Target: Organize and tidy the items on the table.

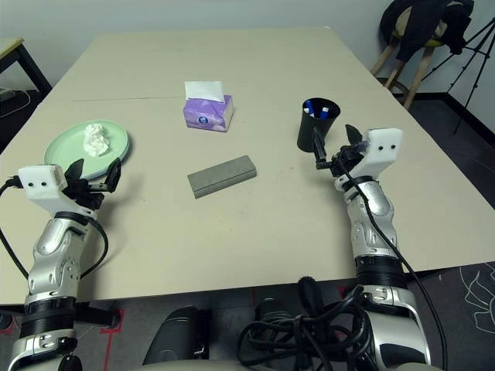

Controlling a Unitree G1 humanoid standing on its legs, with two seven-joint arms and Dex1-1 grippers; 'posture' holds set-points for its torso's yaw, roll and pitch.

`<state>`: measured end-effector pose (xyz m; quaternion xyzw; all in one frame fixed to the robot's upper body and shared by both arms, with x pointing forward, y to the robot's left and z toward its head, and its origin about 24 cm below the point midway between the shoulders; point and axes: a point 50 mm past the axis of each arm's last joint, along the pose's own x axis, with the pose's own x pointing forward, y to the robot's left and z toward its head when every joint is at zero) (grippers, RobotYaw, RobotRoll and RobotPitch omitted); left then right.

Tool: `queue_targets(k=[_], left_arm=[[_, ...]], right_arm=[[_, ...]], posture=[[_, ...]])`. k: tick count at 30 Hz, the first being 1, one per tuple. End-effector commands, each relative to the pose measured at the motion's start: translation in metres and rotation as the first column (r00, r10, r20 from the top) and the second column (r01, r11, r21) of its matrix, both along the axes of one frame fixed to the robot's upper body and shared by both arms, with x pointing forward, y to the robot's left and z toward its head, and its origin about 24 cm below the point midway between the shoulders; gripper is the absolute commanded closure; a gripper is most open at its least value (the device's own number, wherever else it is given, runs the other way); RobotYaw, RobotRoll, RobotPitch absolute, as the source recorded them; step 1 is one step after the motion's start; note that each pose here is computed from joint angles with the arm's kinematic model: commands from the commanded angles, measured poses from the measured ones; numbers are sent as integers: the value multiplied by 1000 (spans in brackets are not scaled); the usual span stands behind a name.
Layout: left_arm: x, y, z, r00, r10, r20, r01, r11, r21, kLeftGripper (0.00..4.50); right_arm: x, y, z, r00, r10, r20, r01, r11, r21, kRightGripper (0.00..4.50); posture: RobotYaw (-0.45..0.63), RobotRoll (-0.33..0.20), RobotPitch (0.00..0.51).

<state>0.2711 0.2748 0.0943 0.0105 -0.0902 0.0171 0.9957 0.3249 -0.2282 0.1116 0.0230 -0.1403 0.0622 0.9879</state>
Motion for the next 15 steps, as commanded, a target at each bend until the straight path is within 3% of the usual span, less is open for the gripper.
queue_targets(k=[1, 15], left_arm=[[-2, 3, -6, 1000, 2, -15, -2, 1000, 1, 0], [-3, 2, -9, 1000, -7, -22, 8, 1000, 12, 0]], right_arm=[[-3, -4, -5, 1000, -19, -20, 20, 1000, 13, 39], [-5, -3, -9, 998, -11, -60, 11, 1000, 4, 39]], posture=[[64, 0, 76], [60, 0, 63]])
